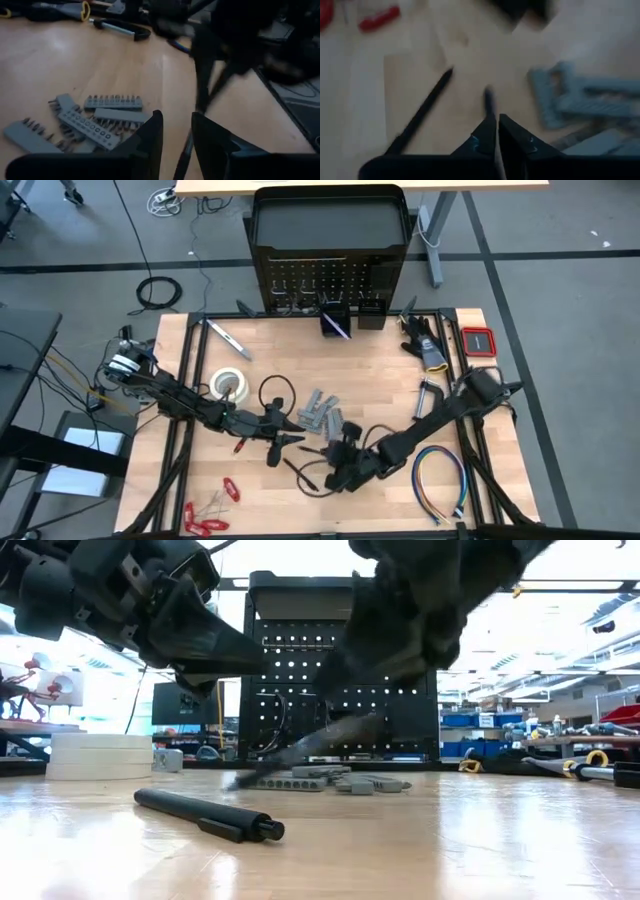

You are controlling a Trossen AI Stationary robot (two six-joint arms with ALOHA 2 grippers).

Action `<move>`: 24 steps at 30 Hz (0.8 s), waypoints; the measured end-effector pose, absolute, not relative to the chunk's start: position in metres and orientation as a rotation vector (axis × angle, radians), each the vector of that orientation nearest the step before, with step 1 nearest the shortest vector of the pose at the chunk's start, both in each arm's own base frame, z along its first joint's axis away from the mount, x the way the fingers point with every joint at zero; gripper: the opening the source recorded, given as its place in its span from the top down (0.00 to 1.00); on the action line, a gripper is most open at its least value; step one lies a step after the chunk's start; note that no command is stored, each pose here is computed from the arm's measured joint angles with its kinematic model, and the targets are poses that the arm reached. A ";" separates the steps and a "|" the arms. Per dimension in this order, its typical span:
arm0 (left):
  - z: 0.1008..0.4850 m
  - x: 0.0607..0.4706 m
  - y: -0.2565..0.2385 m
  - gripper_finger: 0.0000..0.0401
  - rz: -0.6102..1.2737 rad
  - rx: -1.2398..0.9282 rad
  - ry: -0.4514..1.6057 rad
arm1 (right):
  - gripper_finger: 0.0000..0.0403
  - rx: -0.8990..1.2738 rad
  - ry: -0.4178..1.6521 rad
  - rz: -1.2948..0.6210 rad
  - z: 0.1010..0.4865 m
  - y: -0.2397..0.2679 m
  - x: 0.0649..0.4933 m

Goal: Hang tools onto peg board
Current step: Put the black pen into the left black bin on the peg board

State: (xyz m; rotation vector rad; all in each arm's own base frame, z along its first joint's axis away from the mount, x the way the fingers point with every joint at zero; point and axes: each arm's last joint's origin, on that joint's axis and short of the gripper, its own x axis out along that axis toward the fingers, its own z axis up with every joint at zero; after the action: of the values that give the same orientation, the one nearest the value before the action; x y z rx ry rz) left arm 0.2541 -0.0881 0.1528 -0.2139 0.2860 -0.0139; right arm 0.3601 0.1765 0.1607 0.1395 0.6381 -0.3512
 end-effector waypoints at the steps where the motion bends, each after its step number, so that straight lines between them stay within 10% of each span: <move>1: 0.153 0.254 -0.088 0.73 -0.008 -0.200 0.284 | 0.96 0.126 0.651 -0.368 0.170 0.170 0.357; 11: 0.153 0.256 -0.083 0.73 0.003 -0.105 0.276 | 0.90 0.042 0.679 -0.328 0.217 0.142 0.340; 24: 0.147 0.254 -0.083 0.73 -0.021 -0.067 0.349 | 0.72 0.111 0.495 -0.299 0.105 0.173 0.298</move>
State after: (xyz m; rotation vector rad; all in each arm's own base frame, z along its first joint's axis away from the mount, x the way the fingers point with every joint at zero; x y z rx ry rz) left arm 0.2537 -0.0832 0.1466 -0.0671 0.3493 -0.0213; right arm 0.2977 0.1728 0.1052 0.1113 0.4945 -0.2986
